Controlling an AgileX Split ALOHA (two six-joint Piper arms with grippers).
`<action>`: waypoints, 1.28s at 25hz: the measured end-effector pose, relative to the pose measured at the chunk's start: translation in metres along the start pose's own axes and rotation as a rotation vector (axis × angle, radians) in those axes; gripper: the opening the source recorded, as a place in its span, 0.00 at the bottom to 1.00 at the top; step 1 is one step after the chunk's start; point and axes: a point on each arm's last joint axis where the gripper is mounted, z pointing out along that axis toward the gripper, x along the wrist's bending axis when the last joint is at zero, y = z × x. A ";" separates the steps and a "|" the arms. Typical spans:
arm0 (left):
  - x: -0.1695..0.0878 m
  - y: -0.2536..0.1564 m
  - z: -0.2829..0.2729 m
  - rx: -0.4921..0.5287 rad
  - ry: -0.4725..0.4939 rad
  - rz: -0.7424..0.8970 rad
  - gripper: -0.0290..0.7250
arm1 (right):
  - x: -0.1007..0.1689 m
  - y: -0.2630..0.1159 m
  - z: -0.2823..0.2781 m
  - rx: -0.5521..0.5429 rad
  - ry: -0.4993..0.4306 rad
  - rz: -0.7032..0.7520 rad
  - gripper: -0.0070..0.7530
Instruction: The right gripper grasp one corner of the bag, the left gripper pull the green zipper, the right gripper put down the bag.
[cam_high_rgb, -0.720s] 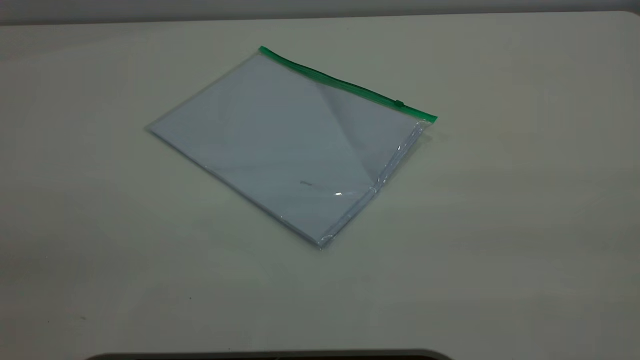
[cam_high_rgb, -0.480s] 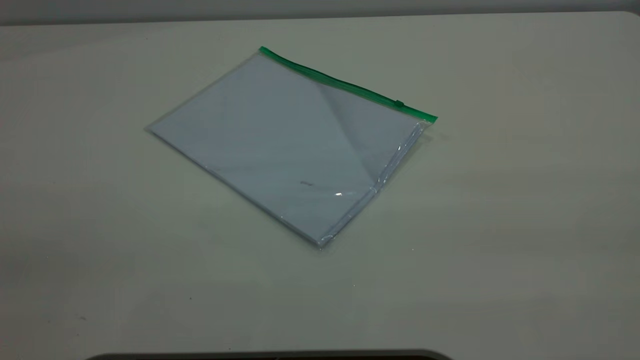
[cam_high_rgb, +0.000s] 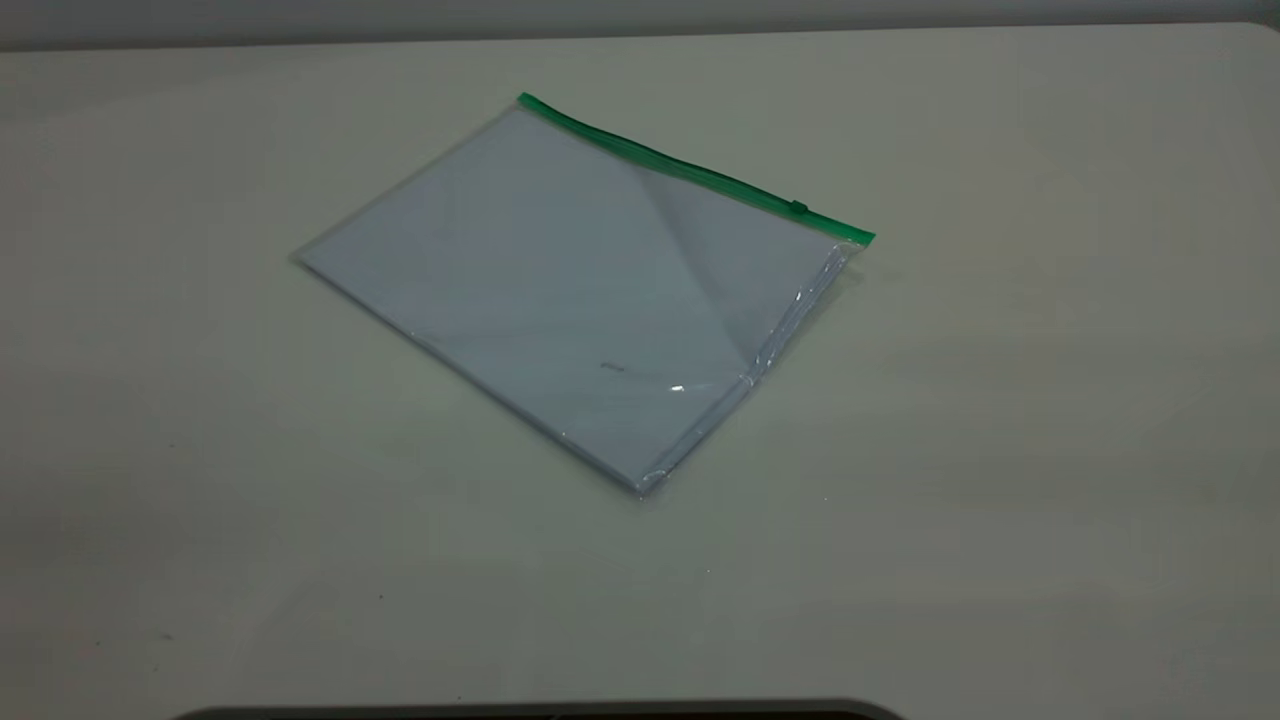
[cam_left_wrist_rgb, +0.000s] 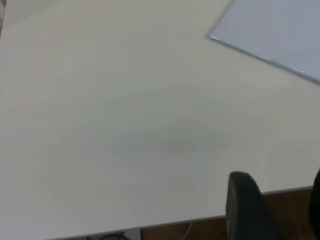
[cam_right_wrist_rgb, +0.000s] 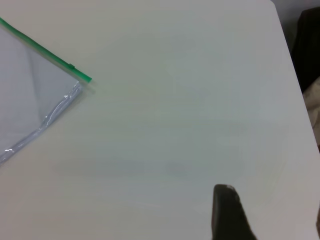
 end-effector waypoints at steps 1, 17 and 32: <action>0.000 0.000 0.000 0.000 0.000 0.000 0.52 | 0.000 0.000 0.000 0.000 0.000 0.000 0.61; 0.000 0.000 0.000 0.000 0.000 -0.001 0.52 | 0.000 0.000 0.000 0.000 0.000 0.000 0.61; 0.007 0.074 0.029 0.015 -0.036 -0.022 0.52 | 0.018 0.027 0.045 0.279 0.184 -0.050 0.56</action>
